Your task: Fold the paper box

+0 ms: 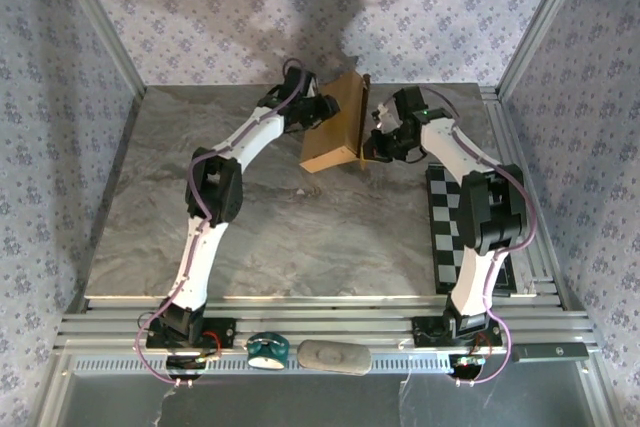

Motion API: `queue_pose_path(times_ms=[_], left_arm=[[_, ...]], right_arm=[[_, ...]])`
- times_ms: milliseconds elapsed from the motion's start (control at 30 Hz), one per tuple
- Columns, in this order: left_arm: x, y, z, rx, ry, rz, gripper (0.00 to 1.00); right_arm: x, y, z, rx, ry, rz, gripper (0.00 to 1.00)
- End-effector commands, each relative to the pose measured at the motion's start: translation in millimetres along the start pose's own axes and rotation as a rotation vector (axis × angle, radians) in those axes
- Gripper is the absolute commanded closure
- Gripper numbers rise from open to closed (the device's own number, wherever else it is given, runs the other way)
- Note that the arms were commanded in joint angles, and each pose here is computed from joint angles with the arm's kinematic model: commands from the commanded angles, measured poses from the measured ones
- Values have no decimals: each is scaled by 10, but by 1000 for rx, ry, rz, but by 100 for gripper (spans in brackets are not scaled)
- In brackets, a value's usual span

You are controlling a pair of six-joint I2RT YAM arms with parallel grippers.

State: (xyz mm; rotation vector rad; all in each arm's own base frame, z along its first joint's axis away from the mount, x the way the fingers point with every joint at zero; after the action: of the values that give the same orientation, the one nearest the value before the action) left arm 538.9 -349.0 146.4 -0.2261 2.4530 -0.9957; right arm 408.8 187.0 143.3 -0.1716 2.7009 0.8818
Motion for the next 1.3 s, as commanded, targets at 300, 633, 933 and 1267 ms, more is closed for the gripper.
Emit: queue_pose_path(times_ms=[300,633,933,1267], left_arm=[[846,292,378,-188,220,134,64],[1076,453,125,-310,273,142,68],[379,-140,-719,-227,96,131,60],[-1100,811,-896,-377,-189,87,58]], right_arm=[[313,-414,102,27,-33,164,100],[496,-593,131,85,12,196,100],[496,-599,132,79,78,124,100],[316,-565,120,94,77,76,100]])
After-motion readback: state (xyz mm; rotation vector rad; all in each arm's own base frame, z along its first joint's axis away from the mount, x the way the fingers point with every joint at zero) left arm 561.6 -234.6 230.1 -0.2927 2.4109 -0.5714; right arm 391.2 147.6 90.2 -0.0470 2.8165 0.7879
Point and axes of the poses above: each hand's point on the last joint's axis, 136 mm out from that joint toward the fingers, its own z axis out along the fingers, its own y axis along the line the jaws close on, x = y × z, the point moved 1 cm from there along -z, back along the fingers, and after that the axes turned 2 degrees about z, right-handed, at the moved point
